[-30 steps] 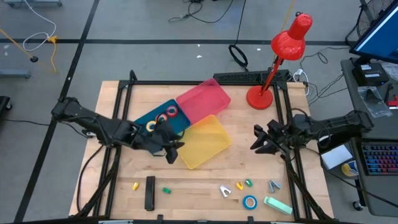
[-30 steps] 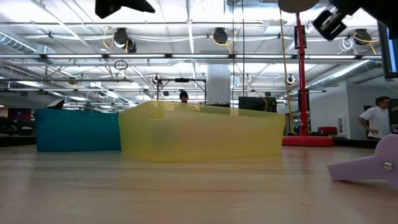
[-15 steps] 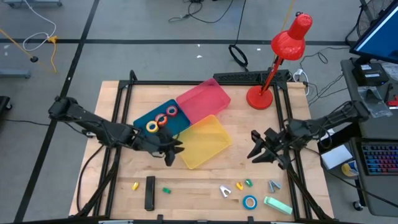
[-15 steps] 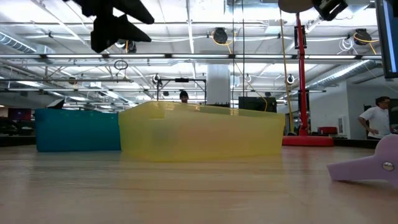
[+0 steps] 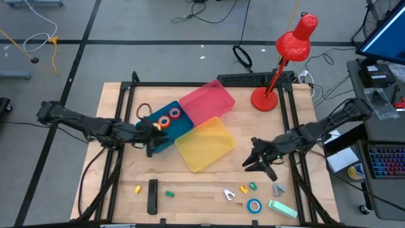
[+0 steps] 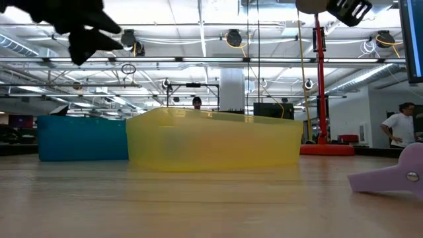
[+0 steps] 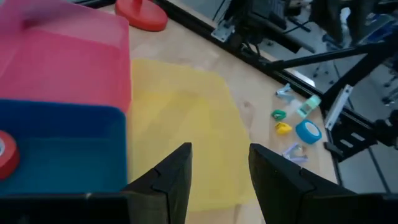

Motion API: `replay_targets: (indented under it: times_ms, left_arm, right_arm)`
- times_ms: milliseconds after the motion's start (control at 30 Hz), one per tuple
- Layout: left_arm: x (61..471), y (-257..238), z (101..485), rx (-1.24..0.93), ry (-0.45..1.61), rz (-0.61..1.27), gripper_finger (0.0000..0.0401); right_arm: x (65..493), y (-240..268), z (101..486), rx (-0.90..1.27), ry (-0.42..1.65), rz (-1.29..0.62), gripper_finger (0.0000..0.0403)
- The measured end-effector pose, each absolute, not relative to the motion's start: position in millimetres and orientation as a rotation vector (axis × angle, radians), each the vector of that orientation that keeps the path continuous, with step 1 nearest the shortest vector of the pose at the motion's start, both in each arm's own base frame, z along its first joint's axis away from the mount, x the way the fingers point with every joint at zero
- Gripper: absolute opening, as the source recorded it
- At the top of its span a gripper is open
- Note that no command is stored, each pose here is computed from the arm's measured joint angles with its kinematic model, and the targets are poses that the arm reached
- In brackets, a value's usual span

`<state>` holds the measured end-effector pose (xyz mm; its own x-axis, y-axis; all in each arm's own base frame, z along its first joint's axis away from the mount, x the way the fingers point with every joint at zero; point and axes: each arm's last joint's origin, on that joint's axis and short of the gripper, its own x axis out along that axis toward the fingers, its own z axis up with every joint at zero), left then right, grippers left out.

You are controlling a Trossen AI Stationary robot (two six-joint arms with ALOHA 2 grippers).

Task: Pick and place Stapler, Stapler remover, tape
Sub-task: Put the blue tape into the blue bin

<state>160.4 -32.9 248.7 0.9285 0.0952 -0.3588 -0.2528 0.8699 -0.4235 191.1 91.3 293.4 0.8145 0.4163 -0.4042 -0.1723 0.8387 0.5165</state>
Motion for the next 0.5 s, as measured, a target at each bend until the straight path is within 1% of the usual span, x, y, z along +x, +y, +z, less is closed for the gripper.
replay_targets:
  times_ms: [167,333,500]
  left_arm:
    - [134,-27,238,-0.486,0.323,0.176,0.0159]
    - [115,-21,233,-0.456,0.338,0.175,0.0159]
    - [101,-17,234,-0.423,0.329,0.169,0.0159]
  right_arm:
    - [208,103,290,0.557,0.722,0.284,0.0100]
    - [221,117,278,0.654,0.909,0.242,0.0100]
    - [228,126,257,0.843,1.137,0.188,0.0100]
